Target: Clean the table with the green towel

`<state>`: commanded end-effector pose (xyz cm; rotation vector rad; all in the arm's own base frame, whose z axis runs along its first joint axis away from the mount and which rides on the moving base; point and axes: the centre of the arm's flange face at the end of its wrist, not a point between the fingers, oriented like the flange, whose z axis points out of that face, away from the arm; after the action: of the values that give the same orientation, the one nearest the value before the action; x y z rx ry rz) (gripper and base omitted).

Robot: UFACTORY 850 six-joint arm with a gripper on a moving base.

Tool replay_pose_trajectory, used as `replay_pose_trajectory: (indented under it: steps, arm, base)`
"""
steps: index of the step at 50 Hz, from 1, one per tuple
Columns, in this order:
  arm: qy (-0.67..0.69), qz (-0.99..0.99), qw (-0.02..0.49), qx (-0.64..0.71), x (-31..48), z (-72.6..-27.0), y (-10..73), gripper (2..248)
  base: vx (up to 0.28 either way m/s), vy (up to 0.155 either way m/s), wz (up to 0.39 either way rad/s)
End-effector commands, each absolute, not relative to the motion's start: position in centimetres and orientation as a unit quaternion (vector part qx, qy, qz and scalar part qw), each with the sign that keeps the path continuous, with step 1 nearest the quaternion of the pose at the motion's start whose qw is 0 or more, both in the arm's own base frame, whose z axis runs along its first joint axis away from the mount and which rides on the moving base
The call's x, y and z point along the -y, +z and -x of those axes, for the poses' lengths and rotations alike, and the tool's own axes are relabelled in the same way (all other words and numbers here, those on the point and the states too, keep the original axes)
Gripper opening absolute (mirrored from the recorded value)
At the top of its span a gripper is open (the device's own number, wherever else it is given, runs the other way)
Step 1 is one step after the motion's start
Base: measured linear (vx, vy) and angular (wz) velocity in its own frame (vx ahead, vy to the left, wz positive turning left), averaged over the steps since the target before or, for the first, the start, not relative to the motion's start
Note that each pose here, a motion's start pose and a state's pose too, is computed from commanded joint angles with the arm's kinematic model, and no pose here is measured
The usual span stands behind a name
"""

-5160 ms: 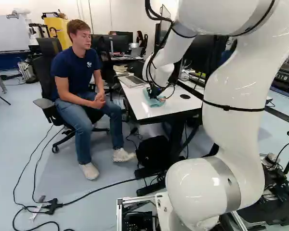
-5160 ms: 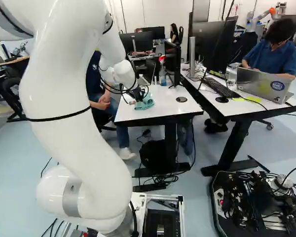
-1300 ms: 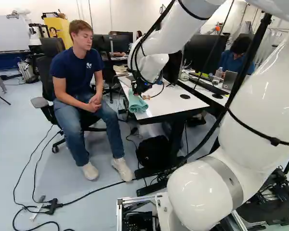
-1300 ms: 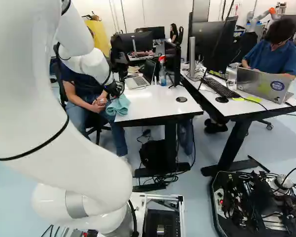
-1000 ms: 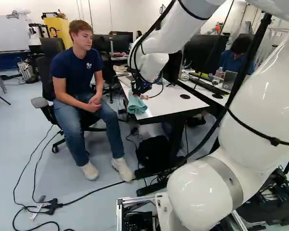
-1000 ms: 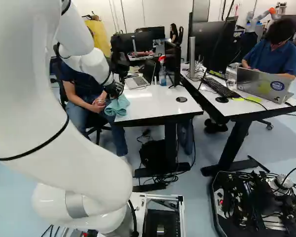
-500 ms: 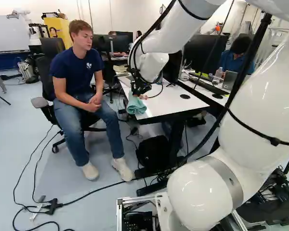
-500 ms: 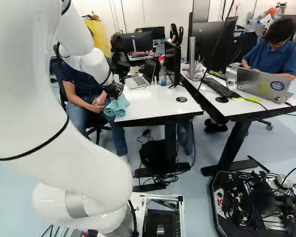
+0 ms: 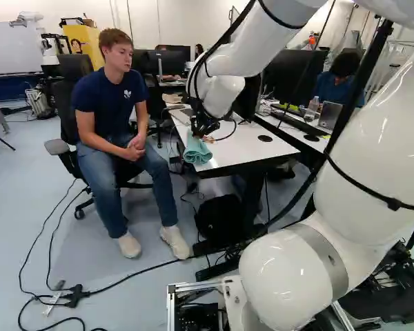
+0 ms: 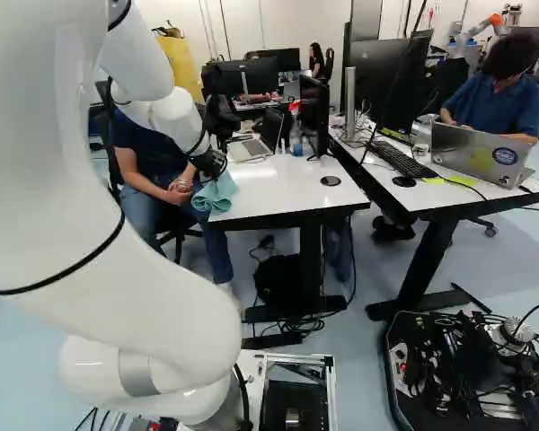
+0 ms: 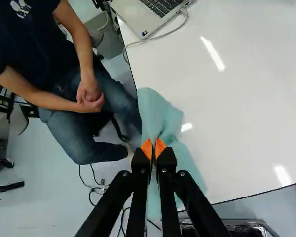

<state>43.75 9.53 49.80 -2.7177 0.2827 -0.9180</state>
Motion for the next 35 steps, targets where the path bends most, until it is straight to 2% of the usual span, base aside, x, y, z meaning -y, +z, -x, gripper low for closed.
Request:
replay_pose_trajectory:
  steps: [20, 35]
  arm:
    - [-0.319, 0.933, 0.123, -0.112, -8.0, -43.7, 49.8, 32]
    - [-0.34, 0.929, 0.102, -0.107, -6.2, -46.1, 50.0, 32]
  base:
    - [0.0, 0.0, 0.0]
    - [0.0, 0.0, 0.0]
